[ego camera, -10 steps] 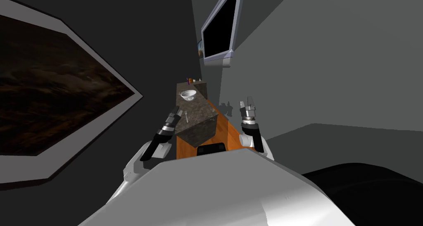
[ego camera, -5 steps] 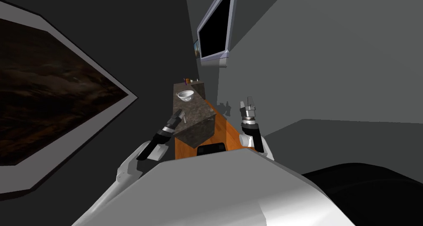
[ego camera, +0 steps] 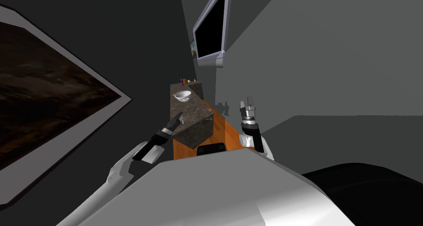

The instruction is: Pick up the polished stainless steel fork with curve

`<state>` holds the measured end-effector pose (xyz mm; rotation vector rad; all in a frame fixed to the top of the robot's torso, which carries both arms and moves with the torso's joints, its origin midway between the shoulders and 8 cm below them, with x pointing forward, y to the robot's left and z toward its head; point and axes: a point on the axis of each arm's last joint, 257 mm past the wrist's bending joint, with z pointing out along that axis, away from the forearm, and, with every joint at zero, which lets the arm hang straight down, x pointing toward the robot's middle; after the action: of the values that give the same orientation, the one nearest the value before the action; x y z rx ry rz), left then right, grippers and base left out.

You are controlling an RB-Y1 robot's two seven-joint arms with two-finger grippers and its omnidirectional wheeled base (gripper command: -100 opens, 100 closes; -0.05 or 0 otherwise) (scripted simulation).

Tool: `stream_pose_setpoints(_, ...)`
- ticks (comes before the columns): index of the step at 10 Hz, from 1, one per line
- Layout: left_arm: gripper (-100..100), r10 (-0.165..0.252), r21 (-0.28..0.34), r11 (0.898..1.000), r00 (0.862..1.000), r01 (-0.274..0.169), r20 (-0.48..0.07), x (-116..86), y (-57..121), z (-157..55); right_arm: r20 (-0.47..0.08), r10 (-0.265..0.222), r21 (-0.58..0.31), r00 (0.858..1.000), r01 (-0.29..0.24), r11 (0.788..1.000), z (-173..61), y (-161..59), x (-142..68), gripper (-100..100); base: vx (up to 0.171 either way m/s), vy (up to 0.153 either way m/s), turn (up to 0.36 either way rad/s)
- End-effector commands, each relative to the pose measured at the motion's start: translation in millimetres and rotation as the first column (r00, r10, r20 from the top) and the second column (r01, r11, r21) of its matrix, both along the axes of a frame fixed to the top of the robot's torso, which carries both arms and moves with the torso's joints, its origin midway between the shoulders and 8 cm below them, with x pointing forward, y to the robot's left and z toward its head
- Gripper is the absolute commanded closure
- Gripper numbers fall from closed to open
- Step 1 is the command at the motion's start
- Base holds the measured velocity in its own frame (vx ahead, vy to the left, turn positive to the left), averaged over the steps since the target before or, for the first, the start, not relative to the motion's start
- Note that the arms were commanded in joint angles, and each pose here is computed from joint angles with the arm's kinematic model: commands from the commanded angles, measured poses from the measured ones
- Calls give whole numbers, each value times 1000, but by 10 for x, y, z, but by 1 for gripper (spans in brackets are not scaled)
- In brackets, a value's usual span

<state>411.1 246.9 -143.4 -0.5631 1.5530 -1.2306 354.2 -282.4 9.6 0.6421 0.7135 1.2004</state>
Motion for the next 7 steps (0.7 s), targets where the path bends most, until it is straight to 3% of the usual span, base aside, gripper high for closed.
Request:
stream_pose_setpoints(1, -100, 7, 20, 1000, 997, -5, -76, -18, 98, -225, 0, 0, 0, 1000, 0, 1000, 0, 0, 0, 0, -11, -10, -145)
stream_pose_setpoints(2, -100, -1, 44, 999, 997, 4, -79, -23, 118, -230, 0, 0, 0, 1000, 0, 1000, 0, 0, 0, 0, -9, -6, -73)
stream_pose_setpoints(3, -100, 16, 48, 999, 989, -9, -146, -53, 217, -434, 0, 0, 0, 1000, 0, 1000, 0, 0, 0, 0, -5, -11, -192)
stream_pose_setpoints(4, -100, 9, 75, 997, 989, 2, -149, -58, 244, -437, 0, 0, 0, 1000, 0, 1000, 0, 0, 0, 0, -3, -5, -77)
stream_pose_setpoints(5, -100, 30, 86, 996, 976, -11, -216, -103, 366, -644, 0, 0, 0, 1000, 0, 1000, 0, 0, 0, 0, -2, -10, -152)
stream_pose_setpoints(6, -100, 25, 112, 994, 975, 0, -219, -108, 398, -643, 0, 0, 0, 1000, 0, 1000, 0, 0, 0, 0, -1, -6, -87)
stream_pose_setpoints(7, -100, 51, 125, 992, 957, -16, -285, -167, 537, -848, 0, 0, 0, 1000, 0, 1000, 0, 0, 0, 0, 1, -12, -190)
